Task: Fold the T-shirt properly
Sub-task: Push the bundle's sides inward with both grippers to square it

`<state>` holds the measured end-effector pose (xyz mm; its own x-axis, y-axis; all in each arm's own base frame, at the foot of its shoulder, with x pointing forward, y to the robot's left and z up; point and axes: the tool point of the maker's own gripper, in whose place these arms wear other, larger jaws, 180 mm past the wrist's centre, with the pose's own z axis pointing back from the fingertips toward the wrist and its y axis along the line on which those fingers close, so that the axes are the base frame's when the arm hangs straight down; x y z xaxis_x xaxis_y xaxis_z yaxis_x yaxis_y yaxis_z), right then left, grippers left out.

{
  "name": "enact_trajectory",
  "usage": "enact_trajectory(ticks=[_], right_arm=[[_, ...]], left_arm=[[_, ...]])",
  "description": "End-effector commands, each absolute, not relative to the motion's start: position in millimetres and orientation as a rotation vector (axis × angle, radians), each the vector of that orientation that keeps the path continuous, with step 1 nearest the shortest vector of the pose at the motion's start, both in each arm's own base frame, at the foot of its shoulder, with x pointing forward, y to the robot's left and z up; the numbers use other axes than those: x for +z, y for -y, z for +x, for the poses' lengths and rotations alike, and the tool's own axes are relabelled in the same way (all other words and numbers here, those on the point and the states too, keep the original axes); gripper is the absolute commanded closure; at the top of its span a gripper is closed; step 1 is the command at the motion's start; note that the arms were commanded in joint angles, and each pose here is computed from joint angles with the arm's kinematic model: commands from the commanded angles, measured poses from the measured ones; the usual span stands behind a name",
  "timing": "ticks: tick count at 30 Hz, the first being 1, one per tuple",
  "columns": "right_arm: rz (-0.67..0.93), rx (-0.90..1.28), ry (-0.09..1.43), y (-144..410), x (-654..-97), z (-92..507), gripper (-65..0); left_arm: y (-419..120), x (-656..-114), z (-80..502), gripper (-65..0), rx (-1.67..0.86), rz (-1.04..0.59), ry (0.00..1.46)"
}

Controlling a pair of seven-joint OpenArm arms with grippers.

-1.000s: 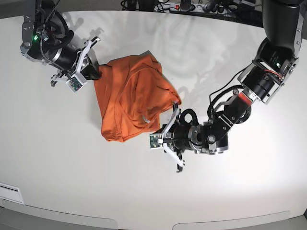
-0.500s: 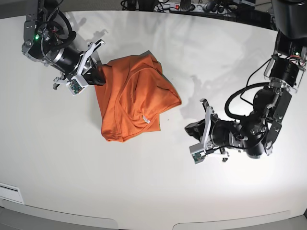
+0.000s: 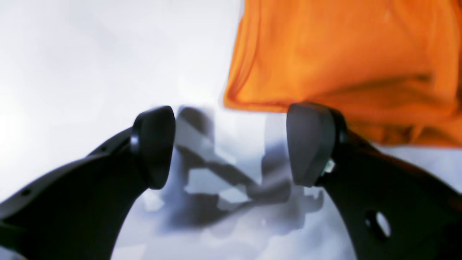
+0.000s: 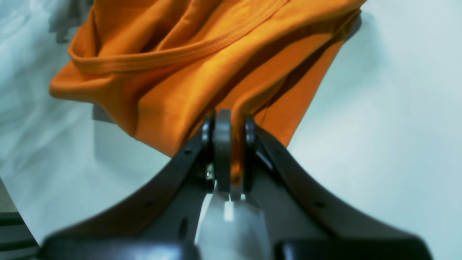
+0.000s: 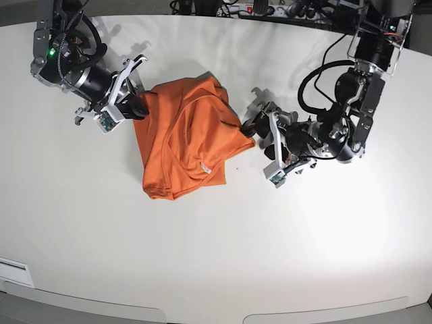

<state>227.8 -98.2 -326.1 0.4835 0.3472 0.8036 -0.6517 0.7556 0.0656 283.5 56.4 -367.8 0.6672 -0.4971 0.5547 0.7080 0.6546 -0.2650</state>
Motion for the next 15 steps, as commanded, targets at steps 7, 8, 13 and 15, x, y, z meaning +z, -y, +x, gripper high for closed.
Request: enact_trajectory(ticks=[7,8,13,15], right_arm=[[0.399,0.641,0.912,96.3,-314.8,231.4,-7.4],[0.398,0.641,0.907,96.6,-315.5,231.0,-7.2],[0.395,0.643,0.9,97.1,-316.6,230.3,-7.2],[0.395,0.642,0.9,97.0,-316.6,230.3,-7.2]], left_arm=[[-32.7,-384.9,267.3,-40.5,-0.691,-0.488,0.415],[-32.5,-386.1,268.7,-28.1,-0.688,-0.472,0.417],[-37.6,-383.0,279.5,0.0,-0.696,-0.418,0.449],[-36.6,-374.4,287.1,0.0,-0.709,-0.407,0.478]])
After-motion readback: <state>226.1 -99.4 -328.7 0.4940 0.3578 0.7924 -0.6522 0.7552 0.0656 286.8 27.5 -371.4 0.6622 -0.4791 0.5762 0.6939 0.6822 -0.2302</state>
